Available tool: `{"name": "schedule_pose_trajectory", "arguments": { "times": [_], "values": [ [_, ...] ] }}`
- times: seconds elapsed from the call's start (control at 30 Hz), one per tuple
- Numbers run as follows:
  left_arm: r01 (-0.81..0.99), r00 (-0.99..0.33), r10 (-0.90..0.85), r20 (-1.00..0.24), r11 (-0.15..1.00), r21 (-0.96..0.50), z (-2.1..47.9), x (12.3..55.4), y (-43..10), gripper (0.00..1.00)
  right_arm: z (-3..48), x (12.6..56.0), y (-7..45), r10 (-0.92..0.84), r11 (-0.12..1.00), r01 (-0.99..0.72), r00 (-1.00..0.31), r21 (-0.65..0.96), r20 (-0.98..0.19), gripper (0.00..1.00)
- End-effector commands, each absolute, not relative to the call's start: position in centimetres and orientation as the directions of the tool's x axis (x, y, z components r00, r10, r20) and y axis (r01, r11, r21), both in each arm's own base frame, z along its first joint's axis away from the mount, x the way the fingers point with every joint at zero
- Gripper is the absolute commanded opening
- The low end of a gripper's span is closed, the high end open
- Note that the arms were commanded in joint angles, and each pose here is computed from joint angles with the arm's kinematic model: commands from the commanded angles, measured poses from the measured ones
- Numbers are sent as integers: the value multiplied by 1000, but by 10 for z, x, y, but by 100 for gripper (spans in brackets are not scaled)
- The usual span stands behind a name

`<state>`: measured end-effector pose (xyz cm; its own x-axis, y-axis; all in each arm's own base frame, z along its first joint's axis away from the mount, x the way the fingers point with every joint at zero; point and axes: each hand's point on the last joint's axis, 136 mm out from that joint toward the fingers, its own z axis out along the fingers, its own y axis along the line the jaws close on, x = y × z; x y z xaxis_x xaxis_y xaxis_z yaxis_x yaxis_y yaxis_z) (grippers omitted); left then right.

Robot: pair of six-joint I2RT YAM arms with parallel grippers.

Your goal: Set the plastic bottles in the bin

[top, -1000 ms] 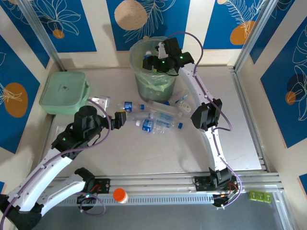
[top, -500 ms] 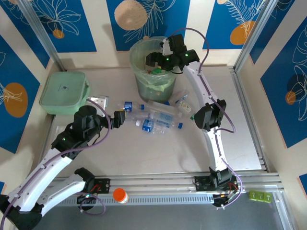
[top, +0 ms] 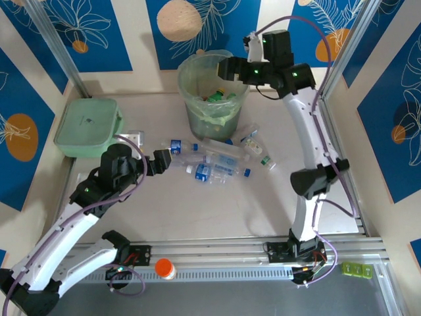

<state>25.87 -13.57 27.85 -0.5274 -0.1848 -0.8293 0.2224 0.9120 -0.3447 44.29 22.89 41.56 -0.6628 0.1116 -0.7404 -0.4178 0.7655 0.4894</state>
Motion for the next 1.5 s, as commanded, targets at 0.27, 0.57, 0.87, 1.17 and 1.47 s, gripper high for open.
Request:
{"name": "schedule_pose_trajectory", "arguments": {
  "times": [0.27, 0.57, 0.87, 1.17, 1.47],
  "values": [
    [185, -631, -302, -715, 836, -517, 246, 247, -150, 98, 323, 367, 153, 158, 863, -268, -663, 429, -732, 77],
    [284, -724, -192, -663, 792, -540, 241, 246, -183, 99, 195, 383, 113, 199, 928, -21, -815, 371, -544, 79],
    [394, -615, -10, -788, 862, -319, 266, 244, -164, 99, 123, 424, 118, 43, 956, -86, -906, 281, -422, 90],
    [394, -587, -9, -809, 870, -295, 258, 245, -159, 98, 87, 423, 131, -118, 944, -212, -933, 252, -341, 96],
    [396, -580, -6, -814, 872, -289, 259, 244, -158, 98, 48, 404, 143, -170, 949, -228, -953, 220, -252, 91]
  ]
}}
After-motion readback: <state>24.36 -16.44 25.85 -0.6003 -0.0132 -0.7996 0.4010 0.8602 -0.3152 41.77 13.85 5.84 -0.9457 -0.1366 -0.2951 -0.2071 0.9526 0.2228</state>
